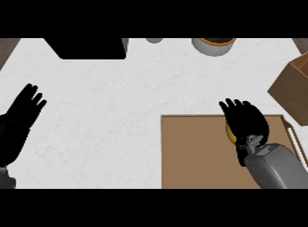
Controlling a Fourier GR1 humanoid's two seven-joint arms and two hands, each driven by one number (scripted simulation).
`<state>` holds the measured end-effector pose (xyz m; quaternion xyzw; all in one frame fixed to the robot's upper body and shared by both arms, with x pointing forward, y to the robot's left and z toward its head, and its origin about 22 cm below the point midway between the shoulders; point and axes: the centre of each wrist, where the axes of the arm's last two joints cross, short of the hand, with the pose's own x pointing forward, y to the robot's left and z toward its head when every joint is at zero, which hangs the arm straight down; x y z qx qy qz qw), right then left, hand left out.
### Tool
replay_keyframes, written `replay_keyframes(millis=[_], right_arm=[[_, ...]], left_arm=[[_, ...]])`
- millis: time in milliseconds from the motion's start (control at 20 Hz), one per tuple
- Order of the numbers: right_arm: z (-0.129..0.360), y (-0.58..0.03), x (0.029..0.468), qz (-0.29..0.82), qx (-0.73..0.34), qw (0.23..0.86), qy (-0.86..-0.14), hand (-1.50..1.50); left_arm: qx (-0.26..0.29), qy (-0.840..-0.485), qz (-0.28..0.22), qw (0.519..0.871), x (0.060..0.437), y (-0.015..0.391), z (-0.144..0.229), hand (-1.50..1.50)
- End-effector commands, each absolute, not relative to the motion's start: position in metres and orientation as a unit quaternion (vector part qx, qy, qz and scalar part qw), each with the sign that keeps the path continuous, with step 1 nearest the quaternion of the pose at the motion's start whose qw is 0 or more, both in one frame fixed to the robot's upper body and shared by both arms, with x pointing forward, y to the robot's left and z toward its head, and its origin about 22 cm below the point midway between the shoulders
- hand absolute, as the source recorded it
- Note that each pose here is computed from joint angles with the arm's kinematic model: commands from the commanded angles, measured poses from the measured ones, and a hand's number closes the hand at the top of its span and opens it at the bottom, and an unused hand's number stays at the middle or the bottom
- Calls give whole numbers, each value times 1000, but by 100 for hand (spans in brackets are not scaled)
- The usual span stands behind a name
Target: Pick the lemon from the tray and place it in the cardboard box
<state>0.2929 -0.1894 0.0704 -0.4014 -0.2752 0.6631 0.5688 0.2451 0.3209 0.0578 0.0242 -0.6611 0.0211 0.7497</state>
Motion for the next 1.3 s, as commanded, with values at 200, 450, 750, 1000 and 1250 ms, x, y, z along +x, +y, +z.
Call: replay_keyframes(millis=[200, 450, 750, 1000, 1250], right_arm=[[65, -201, 302, 663, -401, 572, -271, -150], [48, -211, 291, 666, -405, 567, -268, -150], [50, -207, 297, 682, -391, 534, -311, 150], [60, -208, 296, 675, -400, 527, -326, 150], [49, -211, 321, 615, -360, 591, -378, 150]], left_arm=[[28, -658, 21, 752, 247, 310, 48, 0], [15, -656, 18, 754, 252, 324, 80, 0], [32, -663, 24, 748, 238, 330, 53, 0], [27, -658, 20, 752, 239, 315, 56, 0], [24, -654, 17, 756, 247, 315, 42, 0]])
